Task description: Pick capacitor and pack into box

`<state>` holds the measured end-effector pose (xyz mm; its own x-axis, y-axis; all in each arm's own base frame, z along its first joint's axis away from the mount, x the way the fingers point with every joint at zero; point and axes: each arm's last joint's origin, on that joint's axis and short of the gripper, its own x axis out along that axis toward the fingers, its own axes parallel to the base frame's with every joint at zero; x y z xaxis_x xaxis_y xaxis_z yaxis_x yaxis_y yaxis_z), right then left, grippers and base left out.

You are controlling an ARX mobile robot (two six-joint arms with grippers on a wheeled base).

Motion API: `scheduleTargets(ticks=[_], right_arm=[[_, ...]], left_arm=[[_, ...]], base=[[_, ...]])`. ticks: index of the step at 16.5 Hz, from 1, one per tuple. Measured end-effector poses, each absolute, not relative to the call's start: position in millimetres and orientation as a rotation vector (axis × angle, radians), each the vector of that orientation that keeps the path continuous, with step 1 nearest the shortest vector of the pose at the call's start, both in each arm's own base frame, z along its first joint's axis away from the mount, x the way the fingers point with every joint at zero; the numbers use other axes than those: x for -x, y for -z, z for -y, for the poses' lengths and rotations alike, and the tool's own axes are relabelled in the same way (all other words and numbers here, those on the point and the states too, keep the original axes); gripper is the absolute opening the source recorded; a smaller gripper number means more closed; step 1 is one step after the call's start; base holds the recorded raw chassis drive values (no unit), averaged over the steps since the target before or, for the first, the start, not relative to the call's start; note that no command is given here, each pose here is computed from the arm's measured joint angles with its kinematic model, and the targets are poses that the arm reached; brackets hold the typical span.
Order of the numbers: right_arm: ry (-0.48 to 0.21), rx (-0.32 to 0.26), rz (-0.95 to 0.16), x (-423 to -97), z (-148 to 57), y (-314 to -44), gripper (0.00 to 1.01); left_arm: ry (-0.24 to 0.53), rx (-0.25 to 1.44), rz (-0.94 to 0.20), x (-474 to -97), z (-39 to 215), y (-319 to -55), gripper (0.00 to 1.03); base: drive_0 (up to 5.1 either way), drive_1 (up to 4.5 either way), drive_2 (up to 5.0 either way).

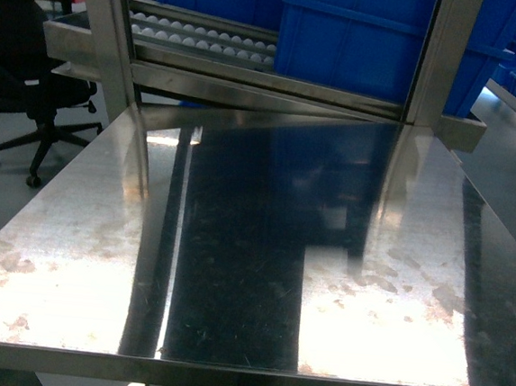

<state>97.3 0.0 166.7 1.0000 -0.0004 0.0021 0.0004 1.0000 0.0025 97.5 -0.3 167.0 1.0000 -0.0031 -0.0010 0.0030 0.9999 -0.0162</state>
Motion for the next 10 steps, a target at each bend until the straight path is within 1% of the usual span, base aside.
scheduleTargets(ticks=[10], right_arm=[[0.0, -0.002, 0.002, -97.3, 0.0, -166.7, 0.98]], left_arm=[[0.003, 0.016, -0.003, -97.5, 0.3, -166.8, 0.44]], base=[[0.0, 0.0, 0.0]])
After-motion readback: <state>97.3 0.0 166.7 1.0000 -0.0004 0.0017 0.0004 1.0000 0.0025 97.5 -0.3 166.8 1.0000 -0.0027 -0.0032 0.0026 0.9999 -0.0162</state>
